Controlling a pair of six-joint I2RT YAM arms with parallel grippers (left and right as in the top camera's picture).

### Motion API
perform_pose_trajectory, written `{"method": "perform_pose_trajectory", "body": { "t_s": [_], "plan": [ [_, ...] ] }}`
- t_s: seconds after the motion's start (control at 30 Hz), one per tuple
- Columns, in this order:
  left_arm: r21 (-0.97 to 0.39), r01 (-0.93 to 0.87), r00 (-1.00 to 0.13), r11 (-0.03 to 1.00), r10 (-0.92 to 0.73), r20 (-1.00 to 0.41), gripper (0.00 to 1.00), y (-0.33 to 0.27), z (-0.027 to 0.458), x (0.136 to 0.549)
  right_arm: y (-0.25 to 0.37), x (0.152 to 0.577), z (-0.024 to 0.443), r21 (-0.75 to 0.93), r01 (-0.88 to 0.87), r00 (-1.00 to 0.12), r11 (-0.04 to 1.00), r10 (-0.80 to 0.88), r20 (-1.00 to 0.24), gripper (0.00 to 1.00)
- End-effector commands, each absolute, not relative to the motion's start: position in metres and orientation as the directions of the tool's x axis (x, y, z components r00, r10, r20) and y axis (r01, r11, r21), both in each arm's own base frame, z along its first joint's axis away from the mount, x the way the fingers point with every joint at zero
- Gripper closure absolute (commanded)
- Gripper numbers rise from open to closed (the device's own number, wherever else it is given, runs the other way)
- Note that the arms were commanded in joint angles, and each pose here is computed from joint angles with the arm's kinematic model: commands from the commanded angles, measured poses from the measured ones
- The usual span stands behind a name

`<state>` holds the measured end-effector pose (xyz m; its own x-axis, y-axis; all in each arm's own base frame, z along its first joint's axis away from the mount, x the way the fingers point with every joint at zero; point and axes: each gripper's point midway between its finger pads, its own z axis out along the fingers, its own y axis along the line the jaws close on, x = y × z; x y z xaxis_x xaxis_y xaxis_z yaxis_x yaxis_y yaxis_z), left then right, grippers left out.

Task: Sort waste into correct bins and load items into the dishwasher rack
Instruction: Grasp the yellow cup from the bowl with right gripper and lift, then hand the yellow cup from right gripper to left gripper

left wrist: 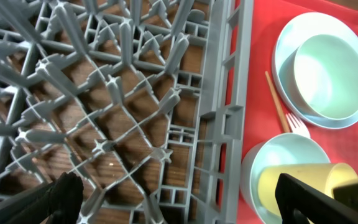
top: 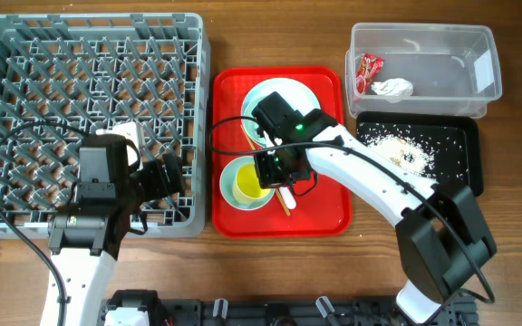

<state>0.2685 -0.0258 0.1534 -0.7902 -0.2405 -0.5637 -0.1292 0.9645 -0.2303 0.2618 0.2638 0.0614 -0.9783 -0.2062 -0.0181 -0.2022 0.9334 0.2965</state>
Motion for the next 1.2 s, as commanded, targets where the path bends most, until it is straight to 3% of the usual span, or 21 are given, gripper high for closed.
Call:
{"method": "perform_pose_trajectory", "body": {
  "t_s": [0.0,0.13,0.27,0.43,0.5,0.6,0.7,0.8,1.17],
  "plan": [
    [-0.324,-0.025,-0.764,0.946,-0.227,-0.604,0.00,-0.046,0.173,0.281,0.261,0.286,0.099,0.327,-0.172,-0.984,0.929,-0.145,-0.104,0.96],
    [-0.465,0.143,-0.751,0.874,-0.210,-0.626,0.00,-0.082,0.194,0.286,0.243,0.312,0.167,0.398,-0.159,-0.962,0.903,-0.051,-0.268,0.96],
    [-0.630,0.290,-0.772,0.720,-0.213,-0.599,0.00,-0.120,0.214,0.290,0.214,0.325,0.219,0.496,-0.133,-0.933,0.858,0.060,-0.354,0.96],
    [-0.768,0.495,-0.784,0.406,-0.174,-0.596,0.00,-0.162,0.252,0.295,0.223,0.312,0.252,0.725,-0.239,-0.952,0.645,-0.009,-0.306,0.96],
    [-0.765,0.592,-0.764,0.255,-0.125,-0.633,0.01,-0.173,0.271,0.290,0.228,0.305,0.264,0.791,-0.260,-0.956,0.554,-0.033,-0.291,0.96],
    [-0.730,0.672,-0.727,0.126,-0.072,-0.682,0.01,-0.179,0.289,0.281,0.238,0.298,0.284,0.847,-0.307,-0.949,0.434,-0.070,-0.308,0.96],
    [-0.690,0.718,-0.688,0.096,-0.056,-0.724,0.01,-0.180,0.295,0.278,0.248,0.286,0.308,0.890,-0.354,-0.935,0.288,-0.118,-0.334,0.96],
    [-0.666,0.743,-0.665,0.068,-0.042,-0.746,0.00,-0.181,0.302,0.274,0.251,0.281,0.317,0.900,-0.371,-0.927,0.228,-0.138,-0.347,0.96],
    [-0.555,0.832,-0.554,0.005,-0.020,-0.832,0.12,-0.184,0.333,0.260,0.251,0.280,0.319,0.903,-0.371,-0.927,0.215,-0.143,-0.347,0.96]
  ]
}}
